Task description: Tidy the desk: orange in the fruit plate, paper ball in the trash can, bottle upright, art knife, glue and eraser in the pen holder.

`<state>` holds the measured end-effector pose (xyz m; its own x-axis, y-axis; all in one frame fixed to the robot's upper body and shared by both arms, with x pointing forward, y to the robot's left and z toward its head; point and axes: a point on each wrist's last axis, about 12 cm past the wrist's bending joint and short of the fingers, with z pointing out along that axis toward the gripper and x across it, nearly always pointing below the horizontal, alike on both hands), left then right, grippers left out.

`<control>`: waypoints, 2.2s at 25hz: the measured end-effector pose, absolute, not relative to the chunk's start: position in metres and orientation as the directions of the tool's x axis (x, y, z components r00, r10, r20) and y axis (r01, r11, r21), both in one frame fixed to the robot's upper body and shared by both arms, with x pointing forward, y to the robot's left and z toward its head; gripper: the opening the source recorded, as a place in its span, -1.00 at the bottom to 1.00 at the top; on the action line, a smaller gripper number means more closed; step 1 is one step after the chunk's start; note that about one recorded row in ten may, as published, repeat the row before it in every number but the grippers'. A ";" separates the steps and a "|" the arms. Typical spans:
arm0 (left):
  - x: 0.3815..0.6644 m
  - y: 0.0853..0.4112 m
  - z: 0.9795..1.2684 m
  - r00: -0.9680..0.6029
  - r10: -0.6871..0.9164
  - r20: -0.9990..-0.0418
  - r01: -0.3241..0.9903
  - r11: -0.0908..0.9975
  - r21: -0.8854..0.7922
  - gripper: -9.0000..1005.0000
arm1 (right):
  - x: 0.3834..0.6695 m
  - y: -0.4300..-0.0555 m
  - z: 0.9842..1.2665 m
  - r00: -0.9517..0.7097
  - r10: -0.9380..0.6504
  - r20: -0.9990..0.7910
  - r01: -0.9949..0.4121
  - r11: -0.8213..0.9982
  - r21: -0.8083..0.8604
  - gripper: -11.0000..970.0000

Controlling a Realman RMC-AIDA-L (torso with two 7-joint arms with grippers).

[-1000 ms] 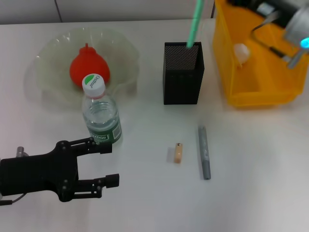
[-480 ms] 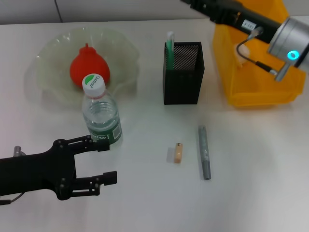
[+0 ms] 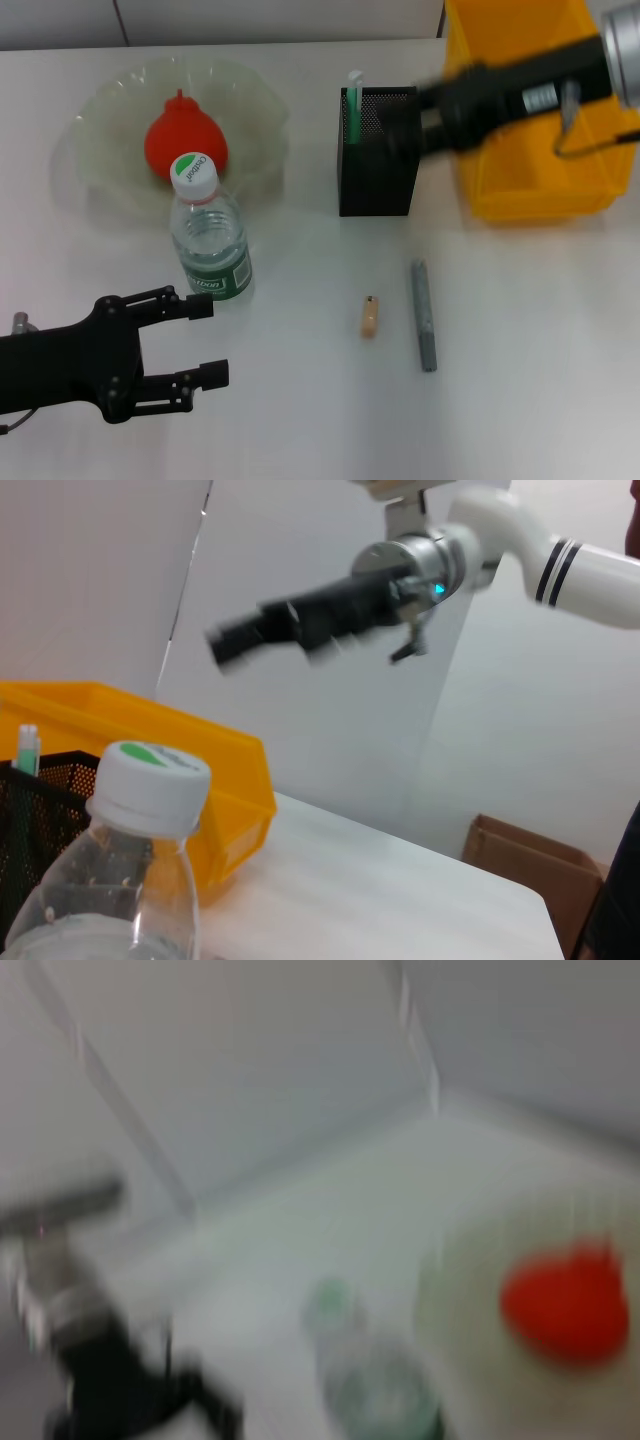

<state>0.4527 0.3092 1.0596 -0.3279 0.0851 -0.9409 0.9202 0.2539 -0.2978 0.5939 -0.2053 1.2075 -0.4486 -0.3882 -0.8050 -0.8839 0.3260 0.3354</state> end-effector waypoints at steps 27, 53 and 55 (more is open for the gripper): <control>0.451 0.310 1.058 -0.335 0.092 -0.938 0.918 0.257 -0.302 0.60 | 0.572 -0.072 1.165 -0.217 -0.954 -0.206 -0.976 0.216 0.027 0.47; 0.452 0.313 1.059 -0.336 0.095 -0.937 0.917 0.260 -0.302 0.60 | 0.568 -0.062 1.134 -0.203 -0.960 -0.193 -0.979 0.201 0.028 -0.01; 0.451 0.313 1.059 -0.335 0.094 -0.937 0.917 0.263 -0.302 0.60 | 0.568 -0.064 1.138 -0.209 -0.959 -0.190 -0.978 0.206 0.034 -0.18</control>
<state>0.4515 0.3131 1.0591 -0.3354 0.0945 -0.9373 0.9166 0.2626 -0.3015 0.5681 -0.0638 1.1384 -0.2088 -0.9592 -0.1905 -0.9779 0.2061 0.0344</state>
